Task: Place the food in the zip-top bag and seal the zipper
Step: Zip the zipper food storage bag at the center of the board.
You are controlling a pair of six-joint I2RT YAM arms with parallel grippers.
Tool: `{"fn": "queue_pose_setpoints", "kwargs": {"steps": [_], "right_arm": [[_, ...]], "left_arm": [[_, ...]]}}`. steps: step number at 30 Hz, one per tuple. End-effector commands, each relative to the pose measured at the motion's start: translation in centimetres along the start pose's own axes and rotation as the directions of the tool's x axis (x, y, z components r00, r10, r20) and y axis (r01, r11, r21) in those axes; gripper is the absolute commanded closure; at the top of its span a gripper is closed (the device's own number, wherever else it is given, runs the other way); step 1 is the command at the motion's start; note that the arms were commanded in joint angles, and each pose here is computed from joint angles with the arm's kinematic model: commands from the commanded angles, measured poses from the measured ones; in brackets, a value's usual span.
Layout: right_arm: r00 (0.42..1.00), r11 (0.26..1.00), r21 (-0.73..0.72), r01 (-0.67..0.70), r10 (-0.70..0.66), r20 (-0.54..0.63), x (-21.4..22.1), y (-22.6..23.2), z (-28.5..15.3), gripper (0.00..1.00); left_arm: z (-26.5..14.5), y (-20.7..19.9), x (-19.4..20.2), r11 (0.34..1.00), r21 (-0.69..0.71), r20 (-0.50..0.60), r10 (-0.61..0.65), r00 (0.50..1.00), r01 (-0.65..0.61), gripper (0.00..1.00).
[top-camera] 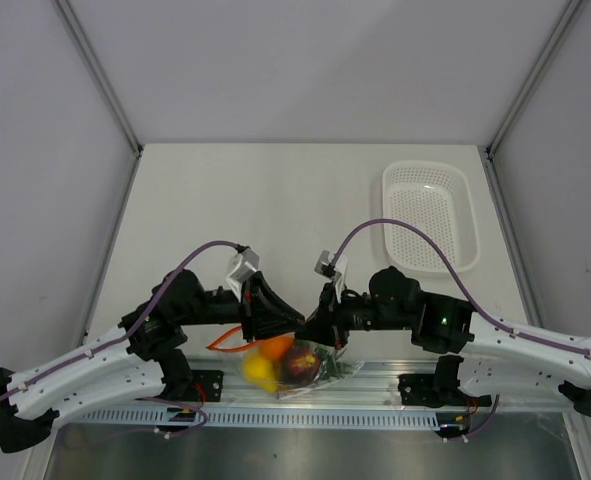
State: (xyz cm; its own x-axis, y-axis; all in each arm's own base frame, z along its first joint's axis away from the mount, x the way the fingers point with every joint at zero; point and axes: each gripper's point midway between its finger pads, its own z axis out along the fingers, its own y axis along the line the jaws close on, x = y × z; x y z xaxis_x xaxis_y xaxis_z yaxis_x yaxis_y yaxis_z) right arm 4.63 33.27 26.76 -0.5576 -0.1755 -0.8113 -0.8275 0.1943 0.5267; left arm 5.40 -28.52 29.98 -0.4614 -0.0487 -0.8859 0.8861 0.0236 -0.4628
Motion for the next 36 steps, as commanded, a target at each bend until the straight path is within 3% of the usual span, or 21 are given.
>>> {"fn": "queue_pose_setpoints", "kwargs": {"steps": [1, 18, 21, 23, 27, 33, 36], "right_arm": [[0.996, 0.999, -0.033, 0.014, -0.011, 0.083, -2.9, 1.7, -0.4, 1.0], [0.994, 1.0, -0.012, 0.01, -0.008, 0.107, -3.1, 1.3, -0.7, 1.0], [0.994, 1.0, -0.015, 0.014, -0.012, 0.107, -3.1, 1.3, -0.6, 1.0], [0.994, 1.0, -0.016, 0.013, -0.012, 0.105, -3.0, 1.3, -0.6, 1.0], [0.995, 1.0, -0.021, 0.015, -0.013, 0.098, -2.9, 1.4, -0.6, 1.0], [0.996, 0.999, -0.032, 0.017, -0.014, 0.088, -2.6, 1.6, -0.5, 1.0], [0.996, 0.999, -0.026, 0.019, -0.016, 0.085, -2.5, 1.4, -0.5, 1.0]], "left_arm": [[-0.2, -0.4, -0.2, 1.0, 0.018, 0.016, 0.015, 1.0, -0.015, 0.76], [-0.6, 0.6, 0.4, 0.999, -0.041, 0.01, -0.017, 1.0, 0.017, 0.91], [-0.6, 0.6, 0.3, 0.999, -0.043, 0.012, -0.02, 1.0, 0.021, 0.81], [-0.6, 0.6, 0.2, 0.999, -0.046, 0.014, -0.02, 1.0, 0.021, 0.67], [-0.7, 0.8, 0.0, 0.998, -0.059, 0.027, -0.017, 0.999, 0.018, 0.59], [-0.7, 1.0, 0.0, 0.997, -0.067, 0.029, -0.022, 0.999, 0.024, 0.66], [-0.6, 1.0, 0.0, 0.997, -0.069, 0.03, -0.022, 0.999, 0.024, 0.82]]}}
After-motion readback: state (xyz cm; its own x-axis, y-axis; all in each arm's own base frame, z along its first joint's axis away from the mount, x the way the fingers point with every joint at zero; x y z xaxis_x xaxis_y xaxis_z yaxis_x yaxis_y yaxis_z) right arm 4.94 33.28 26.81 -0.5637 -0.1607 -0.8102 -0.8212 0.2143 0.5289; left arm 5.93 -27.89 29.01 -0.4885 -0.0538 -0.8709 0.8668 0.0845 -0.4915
